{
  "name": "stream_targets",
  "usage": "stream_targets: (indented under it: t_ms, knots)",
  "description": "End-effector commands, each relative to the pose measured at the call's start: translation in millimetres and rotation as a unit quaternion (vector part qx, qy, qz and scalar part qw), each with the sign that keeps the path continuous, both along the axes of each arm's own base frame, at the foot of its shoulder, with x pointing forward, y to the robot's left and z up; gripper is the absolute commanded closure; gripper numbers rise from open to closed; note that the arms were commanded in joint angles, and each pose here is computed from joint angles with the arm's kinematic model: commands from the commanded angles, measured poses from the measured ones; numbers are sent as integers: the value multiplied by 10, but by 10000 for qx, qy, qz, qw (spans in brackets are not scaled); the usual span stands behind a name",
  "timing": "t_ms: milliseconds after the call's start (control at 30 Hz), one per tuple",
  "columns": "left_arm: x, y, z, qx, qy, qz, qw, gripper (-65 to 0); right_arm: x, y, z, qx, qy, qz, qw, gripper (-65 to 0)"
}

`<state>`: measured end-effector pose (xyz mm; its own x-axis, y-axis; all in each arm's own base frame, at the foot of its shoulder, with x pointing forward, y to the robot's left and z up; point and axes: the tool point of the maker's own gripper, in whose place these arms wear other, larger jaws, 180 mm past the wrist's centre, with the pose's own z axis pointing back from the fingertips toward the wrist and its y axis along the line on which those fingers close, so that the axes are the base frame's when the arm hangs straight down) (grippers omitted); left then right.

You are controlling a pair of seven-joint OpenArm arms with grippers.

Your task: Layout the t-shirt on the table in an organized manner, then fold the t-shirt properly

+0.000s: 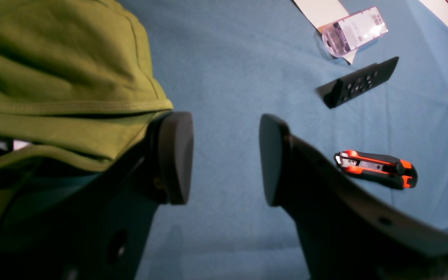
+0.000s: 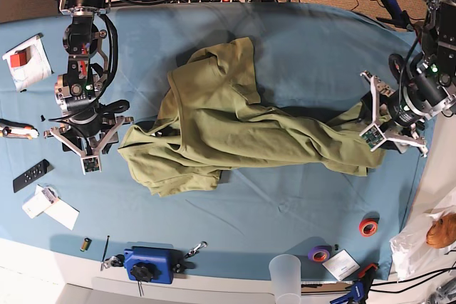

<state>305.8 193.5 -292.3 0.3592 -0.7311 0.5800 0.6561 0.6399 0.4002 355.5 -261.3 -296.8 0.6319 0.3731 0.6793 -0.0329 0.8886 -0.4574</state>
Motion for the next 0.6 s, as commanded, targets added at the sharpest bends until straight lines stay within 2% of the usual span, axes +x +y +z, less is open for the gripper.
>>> stream_targets:
  t_ms: [0,167,367,567]
  knots:
    - [67,44,91,-2,-160,7,9999,-331,82,-30,181,-75,-308,18,9995,-279]
    - [198,200,-1,-89,-69,244,9996,-331,84,-24,182,-58,-315,27,9995,-279]
    - [426,265,137,-231,-264,364,9987,-331,83,-25,180,-61,-310,28,9995,-279]
    - [307,277,-45,-194,257,220,9992,-331,84,-26,183,-63,-314,26,9995,-279]
